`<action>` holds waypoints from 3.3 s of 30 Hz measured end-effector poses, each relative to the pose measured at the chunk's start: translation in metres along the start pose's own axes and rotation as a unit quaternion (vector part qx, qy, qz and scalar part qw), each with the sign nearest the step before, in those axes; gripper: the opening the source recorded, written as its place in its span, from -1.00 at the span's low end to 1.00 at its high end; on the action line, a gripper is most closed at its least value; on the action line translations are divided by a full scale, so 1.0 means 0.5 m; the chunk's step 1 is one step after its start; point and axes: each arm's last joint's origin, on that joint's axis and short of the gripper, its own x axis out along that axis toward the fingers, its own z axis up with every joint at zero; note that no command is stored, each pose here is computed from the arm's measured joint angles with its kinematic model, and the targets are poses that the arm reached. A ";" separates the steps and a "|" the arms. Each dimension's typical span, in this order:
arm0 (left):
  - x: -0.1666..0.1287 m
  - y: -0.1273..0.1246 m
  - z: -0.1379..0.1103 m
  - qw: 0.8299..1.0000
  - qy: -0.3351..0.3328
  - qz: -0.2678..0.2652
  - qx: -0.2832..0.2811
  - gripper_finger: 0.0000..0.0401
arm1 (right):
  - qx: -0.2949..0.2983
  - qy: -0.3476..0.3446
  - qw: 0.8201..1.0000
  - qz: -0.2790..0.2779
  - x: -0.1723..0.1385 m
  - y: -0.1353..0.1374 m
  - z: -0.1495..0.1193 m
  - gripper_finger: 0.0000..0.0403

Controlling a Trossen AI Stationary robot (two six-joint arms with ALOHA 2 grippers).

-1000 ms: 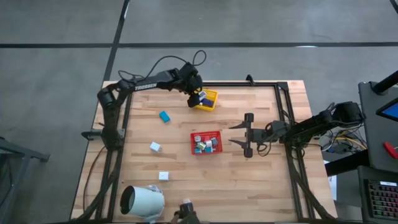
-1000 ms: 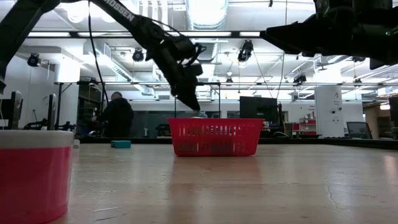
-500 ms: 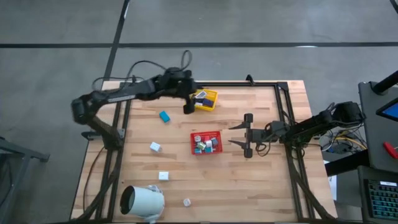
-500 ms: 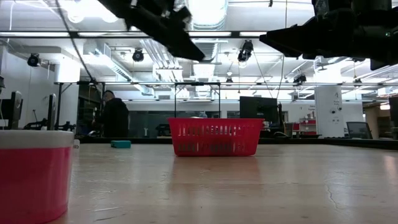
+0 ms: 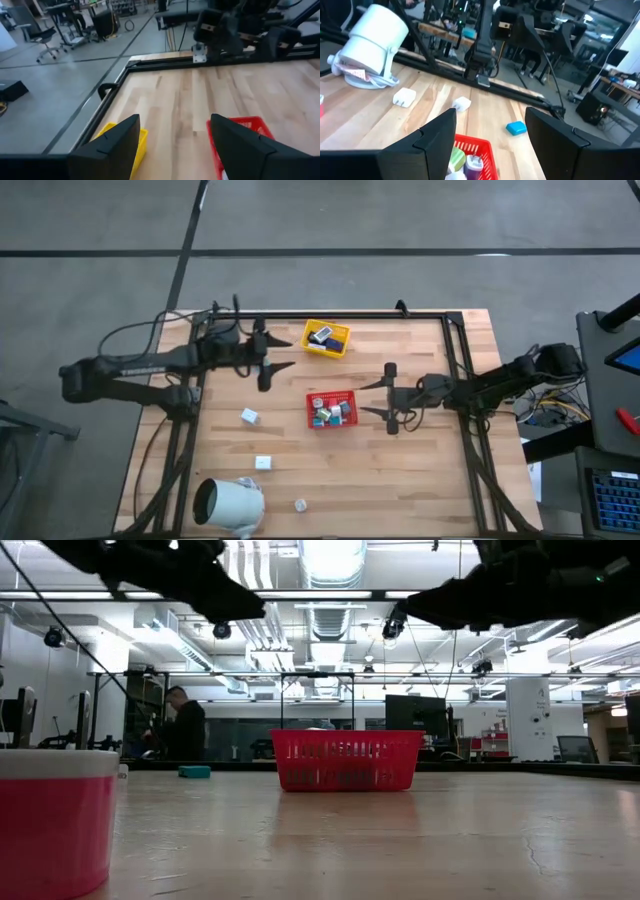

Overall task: Pick & Place Office items
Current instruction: Put the pink charger adapter into the red bin

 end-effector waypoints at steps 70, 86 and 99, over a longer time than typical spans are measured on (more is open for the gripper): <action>-0.023 -0.027 -0.060 0.997 -0.064 0.033 0.029 0.23 | 0.138 0.165 0.917 0.336 0.380 0.372 -0.038 0.16; -0.026 -0.027 -0.056 0.996 -0.074 0.034 0.029 0.23 | 0.155 0.199 0.921 0.298 0.406 0.394 -0.061 0.16; -0.026 -0.026 -0.054 0.996 -0.078 0.036 0.030 0.22 | 0.158 0.205 0.919 0.299 0.403 0.398 -0.064 0.16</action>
